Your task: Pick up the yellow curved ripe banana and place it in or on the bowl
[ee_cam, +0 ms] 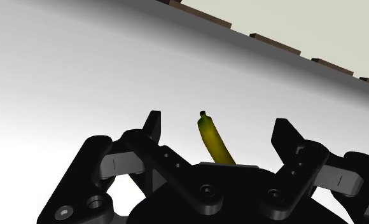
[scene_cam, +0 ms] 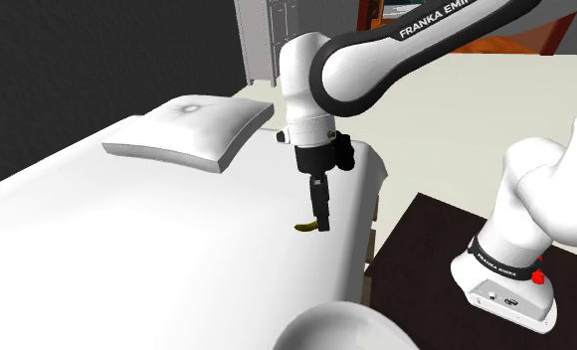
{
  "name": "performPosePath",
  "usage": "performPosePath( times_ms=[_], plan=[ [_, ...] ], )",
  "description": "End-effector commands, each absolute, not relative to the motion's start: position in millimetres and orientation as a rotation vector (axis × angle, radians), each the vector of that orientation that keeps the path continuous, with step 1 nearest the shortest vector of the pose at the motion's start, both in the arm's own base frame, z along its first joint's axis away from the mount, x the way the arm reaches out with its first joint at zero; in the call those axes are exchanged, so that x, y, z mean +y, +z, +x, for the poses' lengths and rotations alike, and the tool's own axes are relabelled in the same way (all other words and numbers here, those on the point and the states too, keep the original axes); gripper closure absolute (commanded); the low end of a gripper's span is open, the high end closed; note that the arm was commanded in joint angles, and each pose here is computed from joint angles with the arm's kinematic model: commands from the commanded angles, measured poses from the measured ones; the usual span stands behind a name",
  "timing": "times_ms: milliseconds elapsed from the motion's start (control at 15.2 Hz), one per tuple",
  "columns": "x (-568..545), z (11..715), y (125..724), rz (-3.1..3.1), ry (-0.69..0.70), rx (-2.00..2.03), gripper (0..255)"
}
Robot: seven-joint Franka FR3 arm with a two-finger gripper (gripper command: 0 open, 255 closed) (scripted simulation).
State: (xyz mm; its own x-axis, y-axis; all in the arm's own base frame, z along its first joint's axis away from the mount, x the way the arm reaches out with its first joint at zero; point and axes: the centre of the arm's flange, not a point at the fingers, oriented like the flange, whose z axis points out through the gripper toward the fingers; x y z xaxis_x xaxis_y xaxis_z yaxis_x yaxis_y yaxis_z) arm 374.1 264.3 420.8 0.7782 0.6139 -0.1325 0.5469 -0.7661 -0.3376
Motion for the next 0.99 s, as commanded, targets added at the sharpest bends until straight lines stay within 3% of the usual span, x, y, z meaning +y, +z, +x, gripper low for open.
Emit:
performPosePath(
  times_ms=[0, 198, 264, 924],
  plan=[
    [264.5, 374.1, 420.3, -2.691, 0.341, -0.899, 0],
    [264.5, 374.1, 420.3, -2.691, 0.341, -0.899, 0],
    [264.5, 374.1, 420.3, -2.691, 0.341, -0.899, 255],
    [264.5, 374.0, 425.6, -2.691, 0.341, -0.899, 255]
  ],
)
